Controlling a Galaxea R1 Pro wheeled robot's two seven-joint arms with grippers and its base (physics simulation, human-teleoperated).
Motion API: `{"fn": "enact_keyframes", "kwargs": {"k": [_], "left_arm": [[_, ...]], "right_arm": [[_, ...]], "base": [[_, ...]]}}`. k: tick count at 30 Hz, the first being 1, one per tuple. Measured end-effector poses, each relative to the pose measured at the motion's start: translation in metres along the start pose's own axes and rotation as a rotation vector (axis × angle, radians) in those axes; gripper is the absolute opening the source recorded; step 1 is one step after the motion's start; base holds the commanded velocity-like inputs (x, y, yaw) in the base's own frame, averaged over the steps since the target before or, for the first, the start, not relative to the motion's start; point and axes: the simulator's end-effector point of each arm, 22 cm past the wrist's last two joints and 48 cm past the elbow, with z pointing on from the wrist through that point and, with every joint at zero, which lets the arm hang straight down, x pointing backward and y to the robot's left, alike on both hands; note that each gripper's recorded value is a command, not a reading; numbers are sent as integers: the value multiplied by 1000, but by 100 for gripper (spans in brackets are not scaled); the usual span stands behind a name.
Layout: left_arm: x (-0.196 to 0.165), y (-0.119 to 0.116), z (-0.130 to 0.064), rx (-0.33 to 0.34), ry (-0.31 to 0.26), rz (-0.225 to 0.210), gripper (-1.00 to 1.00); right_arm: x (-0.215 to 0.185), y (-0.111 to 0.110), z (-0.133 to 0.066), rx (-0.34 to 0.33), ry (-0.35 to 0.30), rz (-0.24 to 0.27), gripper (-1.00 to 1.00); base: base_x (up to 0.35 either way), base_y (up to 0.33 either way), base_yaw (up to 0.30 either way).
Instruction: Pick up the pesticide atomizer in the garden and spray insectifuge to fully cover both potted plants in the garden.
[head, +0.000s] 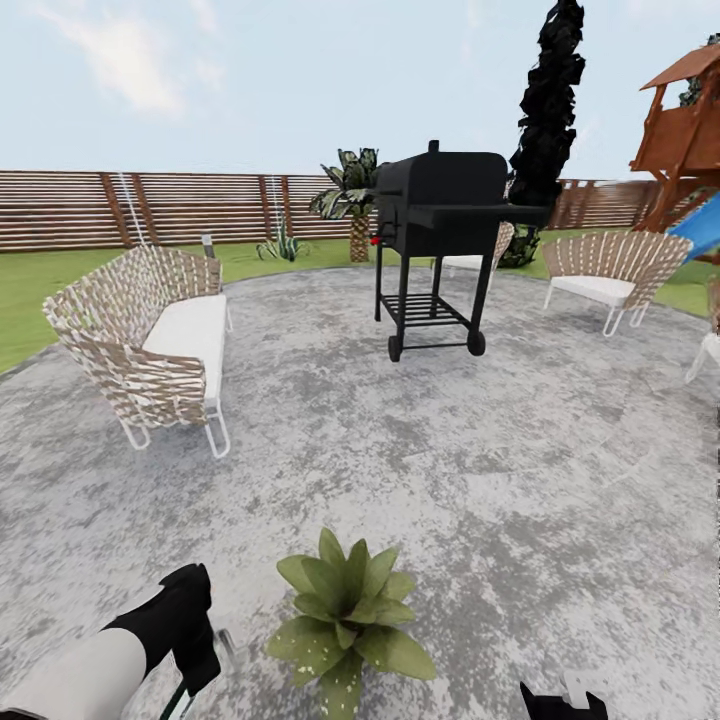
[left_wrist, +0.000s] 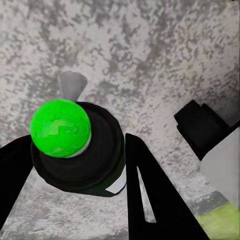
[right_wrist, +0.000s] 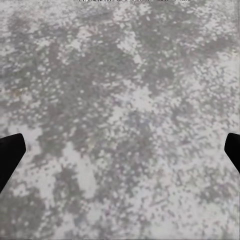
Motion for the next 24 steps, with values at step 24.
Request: {"fn": "enact_keyframes", "kwargs": {"k": [24], "left_arm": [[-34, 2, -13, -84, -16, 83, -100]], "right_arm": [[0, 0, 0, 0, 0, 0, 100]], "base": [[5, 7, -8]]}}
